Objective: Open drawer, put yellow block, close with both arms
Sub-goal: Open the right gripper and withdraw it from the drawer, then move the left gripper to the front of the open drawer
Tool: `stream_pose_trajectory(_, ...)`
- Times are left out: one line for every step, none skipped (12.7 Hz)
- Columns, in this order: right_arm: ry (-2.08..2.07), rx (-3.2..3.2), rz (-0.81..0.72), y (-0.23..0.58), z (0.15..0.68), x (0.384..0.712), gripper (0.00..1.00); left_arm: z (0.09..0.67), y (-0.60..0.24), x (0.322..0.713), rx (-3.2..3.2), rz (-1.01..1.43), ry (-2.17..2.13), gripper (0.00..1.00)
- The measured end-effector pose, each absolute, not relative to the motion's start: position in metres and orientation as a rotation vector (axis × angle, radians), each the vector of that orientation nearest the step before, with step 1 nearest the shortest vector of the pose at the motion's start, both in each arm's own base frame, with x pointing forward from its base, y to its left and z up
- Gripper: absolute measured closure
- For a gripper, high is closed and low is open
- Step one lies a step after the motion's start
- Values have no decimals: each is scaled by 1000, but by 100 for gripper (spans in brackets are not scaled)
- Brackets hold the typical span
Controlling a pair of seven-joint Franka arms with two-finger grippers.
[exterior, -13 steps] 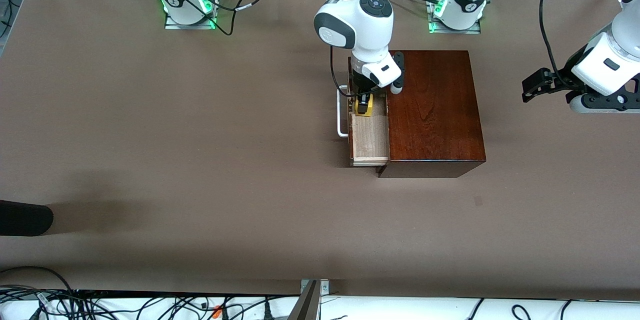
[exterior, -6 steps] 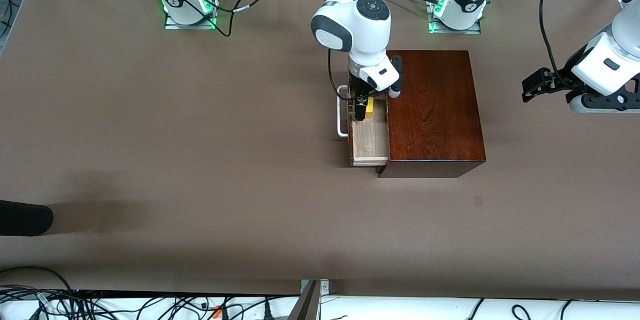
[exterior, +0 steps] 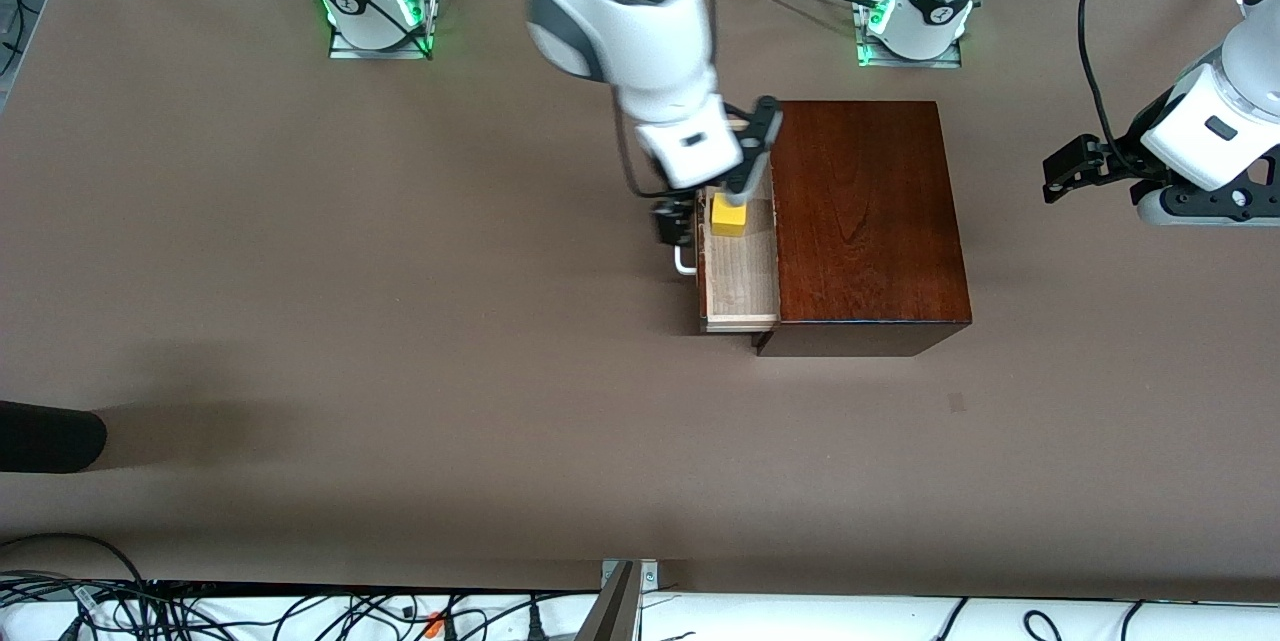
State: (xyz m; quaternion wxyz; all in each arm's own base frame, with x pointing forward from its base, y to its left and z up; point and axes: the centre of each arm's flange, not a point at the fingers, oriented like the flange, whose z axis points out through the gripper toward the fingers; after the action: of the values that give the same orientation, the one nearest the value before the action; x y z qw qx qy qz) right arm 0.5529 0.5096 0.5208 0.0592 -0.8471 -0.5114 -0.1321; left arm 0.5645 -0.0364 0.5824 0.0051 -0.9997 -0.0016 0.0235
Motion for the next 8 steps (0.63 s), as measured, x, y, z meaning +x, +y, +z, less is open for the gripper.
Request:
stream_pose_trajectory(-1425, -2597, -390, 459, 548, 580, 0, 581, -39, 562, -3160, 115, -11, 0)
stream_pose_trajectory(-1315, -2633, -351, 400, 573, 604, 0, 578, -39, 558, -3186, 178, -19, 0)
stream_pose_trajectory(-1223, -2675, -317, 341, 593, 622, 0, 576, -38, 555, -3198, 222, -27, 0)
stream_pose_trajectory(-1136, -2722, -294, 287, 610, 633, 0, 575, -39, 553, -3203, 240, -21, 0)
stream_pose_trajectory(-1057, -2771, -281, 241, 622, 640, 0, 574, -47, 552, -3201, 253, 7, 0)
stream_pose_trajectory(-987, -2818, -270, 208, 629, 643, 0, 574, -61, 549, -3198, 269, 56, 0)
stream_pose_trajectory(-911, -2861, -246, 184, 630, 642, 0, 573, -78, 546, -3194, 287, 138, 0)
stream_pose_trajectory(-813, -2899, -211, 166, 629, 637, 0, 572, -101, 542, -3186, 295, 266, 0)
